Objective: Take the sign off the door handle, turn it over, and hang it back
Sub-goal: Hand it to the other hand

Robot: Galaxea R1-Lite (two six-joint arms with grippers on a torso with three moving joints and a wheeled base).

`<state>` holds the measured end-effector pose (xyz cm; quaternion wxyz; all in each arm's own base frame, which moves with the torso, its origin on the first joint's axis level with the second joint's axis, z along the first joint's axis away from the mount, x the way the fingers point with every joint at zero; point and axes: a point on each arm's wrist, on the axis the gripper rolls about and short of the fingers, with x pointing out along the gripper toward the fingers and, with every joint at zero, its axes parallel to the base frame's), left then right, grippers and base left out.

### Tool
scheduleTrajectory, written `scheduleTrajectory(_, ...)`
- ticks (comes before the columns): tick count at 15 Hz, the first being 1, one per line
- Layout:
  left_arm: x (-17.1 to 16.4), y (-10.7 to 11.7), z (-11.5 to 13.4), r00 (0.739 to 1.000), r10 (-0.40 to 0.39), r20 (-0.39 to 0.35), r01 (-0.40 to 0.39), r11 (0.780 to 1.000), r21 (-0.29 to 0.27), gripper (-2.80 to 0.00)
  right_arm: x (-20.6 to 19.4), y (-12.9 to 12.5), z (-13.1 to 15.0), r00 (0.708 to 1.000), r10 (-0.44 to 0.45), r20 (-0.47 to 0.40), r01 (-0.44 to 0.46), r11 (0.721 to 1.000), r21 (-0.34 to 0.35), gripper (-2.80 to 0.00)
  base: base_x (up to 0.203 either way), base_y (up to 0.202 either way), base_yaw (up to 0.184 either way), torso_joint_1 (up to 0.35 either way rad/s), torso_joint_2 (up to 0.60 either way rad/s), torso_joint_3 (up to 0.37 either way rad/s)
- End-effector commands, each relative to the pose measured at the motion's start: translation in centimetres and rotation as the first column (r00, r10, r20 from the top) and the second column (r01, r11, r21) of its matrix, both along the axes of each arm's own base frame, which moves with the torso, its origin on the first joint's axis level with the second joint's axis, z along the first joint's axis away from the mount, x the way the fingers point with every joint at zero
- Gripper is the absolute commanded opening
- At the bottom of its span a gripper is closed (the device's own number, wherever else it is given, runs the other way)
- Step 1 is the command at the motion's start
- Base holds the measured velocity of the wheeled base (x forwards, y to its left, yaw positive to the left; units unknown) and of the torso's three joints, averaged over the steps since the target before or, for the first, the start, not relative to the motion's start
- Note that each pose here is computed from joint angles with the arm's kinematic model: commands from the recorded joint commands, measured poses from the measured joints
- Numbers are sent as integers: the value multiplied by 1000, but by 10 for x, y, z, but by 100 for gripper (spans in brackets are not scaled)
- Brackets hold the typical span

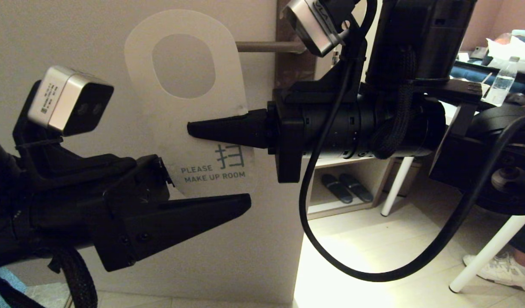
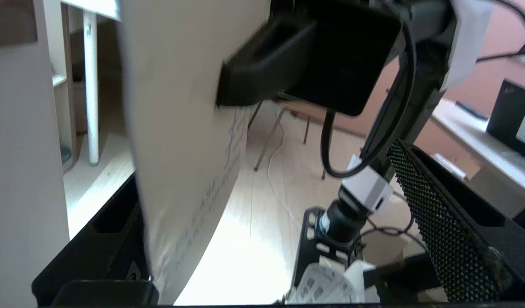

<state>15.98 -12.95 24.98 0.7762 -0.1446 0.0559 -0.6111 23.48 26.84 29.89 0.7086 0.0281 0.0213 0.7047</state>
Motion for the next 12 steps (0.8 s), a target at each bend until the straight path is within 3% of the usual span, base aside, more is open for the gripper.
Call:
scheduleTrajectory(1, 5, -3, -3, 1000, -2, 2, 2, 1000, -19, 0, 0, 1, 0, 1000, 7, -4, -7, 1000, 2, -280, 0, 0, 0, 0, 0, 0)
scheduleTrajectory(5, 15, -6, -3, 1000, -1, -1, 1, 996, -88, 0, 1, 2, 1, 1000, 12, -25, -11, 1000, 28, -280, 0, 0, 0, 0, 0, 0)
scheduleTrajectory(12, 8, -2, -18, 999, -26, -30, 25, 998, -52, 0, 2, 3, 0, 999, 30, -42, -28, 999, 40, -280, 0, 0, 0, 0, 0, 0)
